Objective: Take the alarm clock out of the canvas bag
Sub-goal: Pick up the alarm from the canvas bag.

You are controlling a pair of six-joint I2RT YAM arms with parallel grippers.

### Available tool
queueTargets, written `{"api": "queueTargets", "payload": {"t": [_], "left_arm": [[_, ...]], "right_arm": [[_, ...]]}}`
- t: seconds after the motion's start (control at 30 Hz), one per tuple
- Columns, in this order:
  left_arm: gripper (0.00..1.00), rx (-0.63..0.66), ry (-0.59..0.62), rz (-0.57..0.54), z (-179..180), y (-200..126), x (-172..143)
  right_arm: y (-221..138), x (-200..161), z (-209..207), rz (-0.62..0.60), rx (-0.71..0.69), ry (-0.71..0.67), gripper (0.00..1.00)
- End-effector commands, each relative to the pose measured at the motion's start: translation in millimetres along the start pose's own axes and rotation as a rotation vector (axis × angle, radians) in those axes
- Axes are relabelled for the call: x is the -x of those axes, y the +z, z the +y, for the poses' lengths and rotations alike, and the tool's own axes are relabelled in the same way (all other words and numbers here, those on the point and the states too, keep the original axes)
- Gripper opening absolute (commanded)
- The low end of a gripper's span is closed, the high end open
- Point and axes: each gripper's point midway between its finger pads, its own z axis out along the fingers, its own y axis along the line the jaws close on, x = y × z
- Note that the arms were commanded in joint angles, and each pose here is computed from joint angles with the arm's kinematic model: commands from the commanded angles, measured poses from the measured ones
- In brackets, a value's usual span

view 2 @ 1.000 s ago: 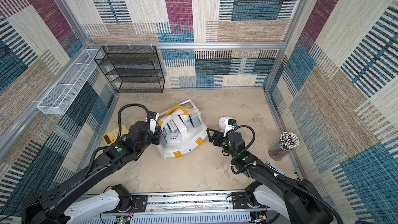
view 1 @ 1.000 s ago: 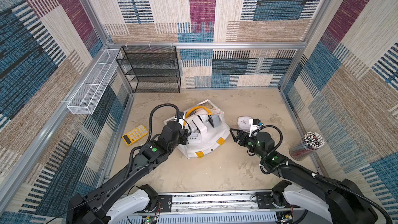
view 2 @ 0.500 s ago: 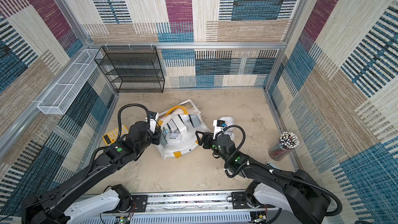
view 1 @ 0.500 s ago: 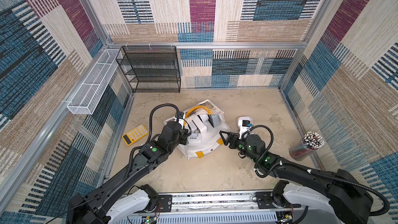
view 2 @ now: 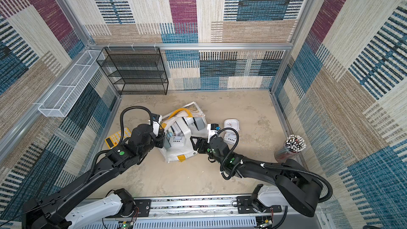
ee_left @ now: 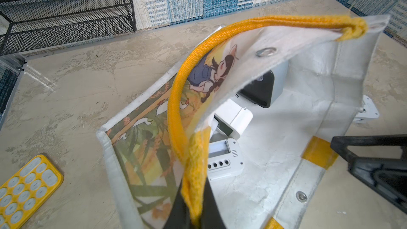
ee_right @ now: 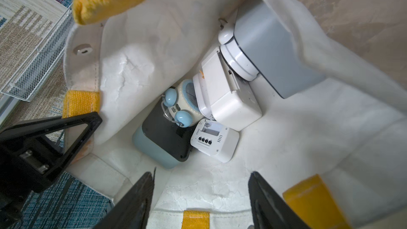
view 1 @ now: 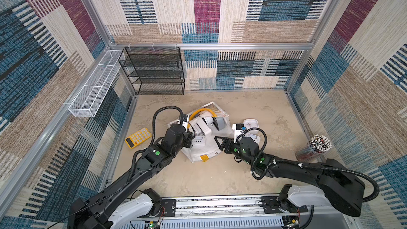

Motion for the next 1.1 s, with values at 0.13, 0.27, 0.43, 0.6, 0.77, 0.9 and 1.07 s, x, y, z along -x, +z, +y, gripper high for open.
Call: {"api": "queueTargets", "payload": {"t": [0.13,0.27,0.43,0.6,0.77,0.9,1.07], "left_arm": [[0.0,0.039,-0.024,-0.009,7.7,-1.5,-0.2],[0.0,0.039,-0.027,-0.009,7.9,-1.8,-0.4],[0.0,0.044,-0.028,-0.014,8.7,-2.5,0.9],[0.0,0.037,-0.033,-0.019,7.6,-3.3,3.5],[0.0,0.034,-0.036,-0.023,6.9,-4.1,4.5],[0.0,0.033,-0.037,-0.025,7.1,-4.6,4.7],[0.0,0.036,-0.034,-0.028,8.2,-6.5,4.8]], "right_arm": [[18.0,-8.1,18.8,0.059,0.057,0.038,0.67],[30.6,-21.1,21.8,0.121,0.052,0.039,0.67],[42.4,-34.9,20.6,0.17,0.035,0.046,0.67],[51.1,-45.4,15.7,0.205,0.016,0.052,0.66],[60.5,-55.3,6.1,0.236,-0.024,0.065,0.67],[69.6,-64.6,0.6,0.265,-0.041,0.087,0.67],[79.4,-77.4,-8.2,0.307,-0.067,0.123,0.68]]}}
